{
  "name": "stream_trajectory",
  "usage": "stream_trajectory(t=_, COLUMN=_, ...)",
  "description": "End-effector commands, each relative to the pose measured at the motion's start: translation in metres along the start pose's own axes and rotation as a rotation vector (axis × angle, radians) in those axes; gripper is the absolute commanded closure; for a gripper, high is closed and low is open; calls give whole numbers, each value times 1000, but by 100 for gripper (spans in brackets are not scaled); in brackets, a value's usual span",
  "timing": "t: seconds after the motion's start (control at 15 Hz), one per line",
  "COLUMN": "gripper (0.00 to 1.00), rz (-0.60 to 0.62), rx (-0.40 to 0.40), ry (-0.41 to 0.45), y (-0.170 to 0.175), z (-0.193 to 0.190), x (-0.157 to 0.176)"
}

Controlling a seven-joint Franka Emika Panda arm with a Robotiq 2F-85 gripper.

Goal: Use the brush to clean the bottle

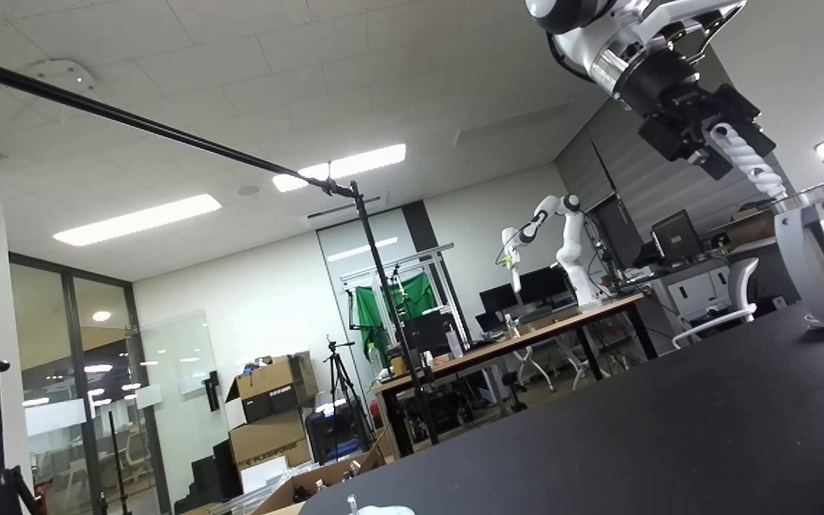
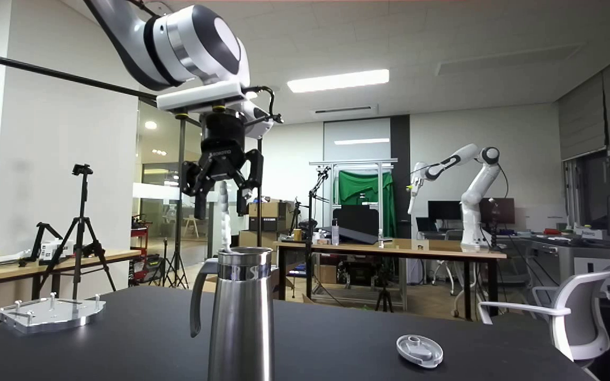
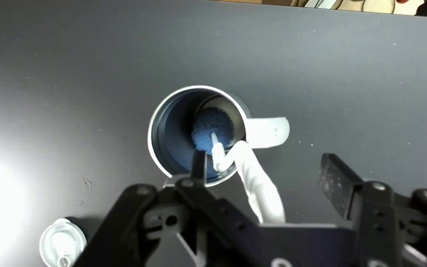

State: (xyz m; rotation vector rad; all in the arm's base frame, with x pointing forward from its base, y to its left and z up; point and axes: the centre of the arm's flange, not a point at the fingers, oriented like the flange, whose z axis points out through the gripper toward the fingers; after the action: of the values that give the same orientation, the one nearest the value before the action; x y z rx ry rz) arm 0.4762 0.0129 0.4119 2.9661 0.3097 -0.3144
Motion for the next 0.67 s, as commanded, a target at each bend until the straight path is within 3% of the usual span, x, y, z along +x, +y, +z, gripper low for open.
stream_trajectory(t=0.0, gripper=52, rz=44, rx=4, ry=25, y=3, z=0, x=-9)
stream_trajectory(t=0.4, gripper=94, rz=73, rx=25, ry=43, y=11, z=-5, x=-19)
stream_trajectory(t=0.53, gripper=100, rz=88, rx=42, ry=56, y=15, z=-10, x=-27)
stream_trajectory(t=0.6, gripper=97, rz=94, rx=50, ry=60, y=17, z=-14, x=-31)
